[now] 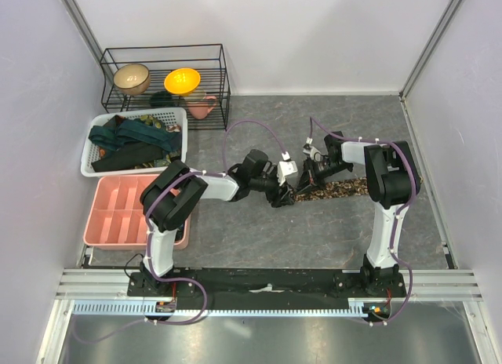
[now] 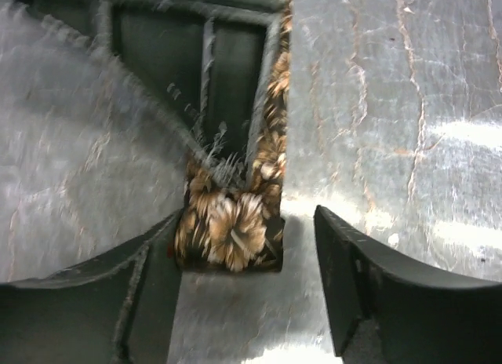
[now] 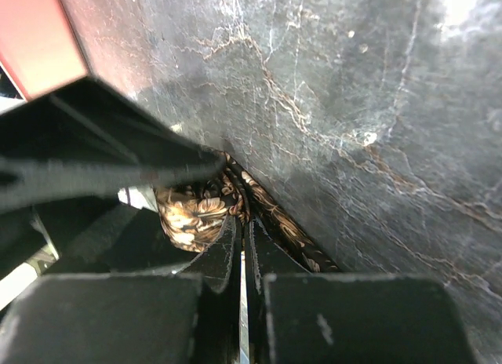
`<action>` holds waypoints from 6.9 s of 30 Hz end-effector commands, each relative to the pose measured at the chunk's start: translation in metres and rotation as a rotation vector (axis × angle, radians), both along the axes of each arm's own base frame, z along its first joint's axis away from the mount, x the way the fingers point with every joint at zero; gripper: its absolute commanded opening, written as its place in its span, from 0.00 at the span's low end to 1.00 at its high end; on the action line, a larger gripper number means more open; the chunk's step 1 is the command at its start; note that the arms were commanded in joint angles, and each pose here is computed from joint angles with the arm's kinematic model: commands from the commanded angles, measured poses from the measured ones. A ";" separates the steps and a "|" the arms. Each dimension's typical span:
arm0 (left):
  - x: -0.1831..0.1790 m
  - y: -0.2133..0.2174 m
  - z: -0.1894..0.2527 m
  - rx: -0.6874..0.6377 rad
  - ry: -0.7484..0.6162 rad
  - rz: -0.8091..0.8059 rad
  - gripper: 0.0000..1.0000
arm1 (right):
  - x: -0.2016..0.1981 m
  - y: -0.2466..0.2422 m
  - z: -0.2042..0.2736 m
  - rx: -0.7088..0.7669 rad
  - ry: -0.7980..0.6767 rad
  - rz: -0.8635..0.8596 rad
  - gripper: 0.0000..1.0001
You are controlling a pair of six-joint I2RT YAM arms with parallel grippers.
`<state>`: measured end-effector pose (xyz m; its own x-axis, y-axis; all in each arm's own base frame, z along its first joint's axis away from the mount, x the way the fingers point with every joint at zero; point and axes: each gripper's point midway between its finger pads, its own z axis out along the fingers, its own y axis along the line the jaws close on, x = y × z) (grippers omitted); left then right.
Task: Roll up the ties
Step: Roll the tie at the center of the board.
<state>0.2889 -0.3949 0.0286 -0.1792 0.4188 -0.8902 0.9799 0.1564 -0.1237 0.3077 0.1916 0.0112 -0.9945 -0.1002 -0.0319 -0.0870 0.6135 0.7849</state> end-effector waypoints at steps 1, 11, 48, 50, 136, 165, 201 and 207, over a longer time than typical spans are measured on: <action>0.000 -0.016 0.008 0.015 -0.084 -0.056 0.64 | -0.009 -0.020 -0.052 -0.184 -0.029 0.066 0.00; -0.005 -0.009 0.000 0.049 -0.038 -0.017 0.50 | -0.017 -0.013 -0.052 -0.167 -0.018 0.078 0.00; -0.031 0.041 -0.039 0.000 -0.098 0.036 0.63 | -0.011 0.021 -0.056 -0.087 -0.152 0.154 0.00; -0.032 0.042 -0.042 0.018 -0.100 0.026 0.51 | -0.010 0.021 -0.059 -0.097 -0.154 0.159 0.00; -0.012 0.033 0.013 -0.009 -0.054 -0.012 0.79 | 0.002 -0.024 -0.036 -0.293 -0.091 0.081 0.00; -0.018 -0.017 0.012 -0.044 -0.118 -0.025 0.47 | -0.011 -0.005 -0.048 -0.291 -0.109 0.099 0.00; -0.020 -0.002 -0.048 0.355 -0.093 -0.061 0.37 | 0.000 0.021 -0.048 -0.241 -0.132 0.059 0.00; -0.029 0.031 -0.056 0.524 -0.083 -0.115 0.19 | 0.017 0.039 -0.036 -0.169 -0.164 0.057 0.00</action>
<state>0.2944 -0.4000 0.0195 -0.0888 0.6450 -0.7590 0.9840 0.1748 0.0333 0.3079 0.2075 0.0118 -0.9926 -0.1060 -0.0593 -0.1165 0.6926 0.7119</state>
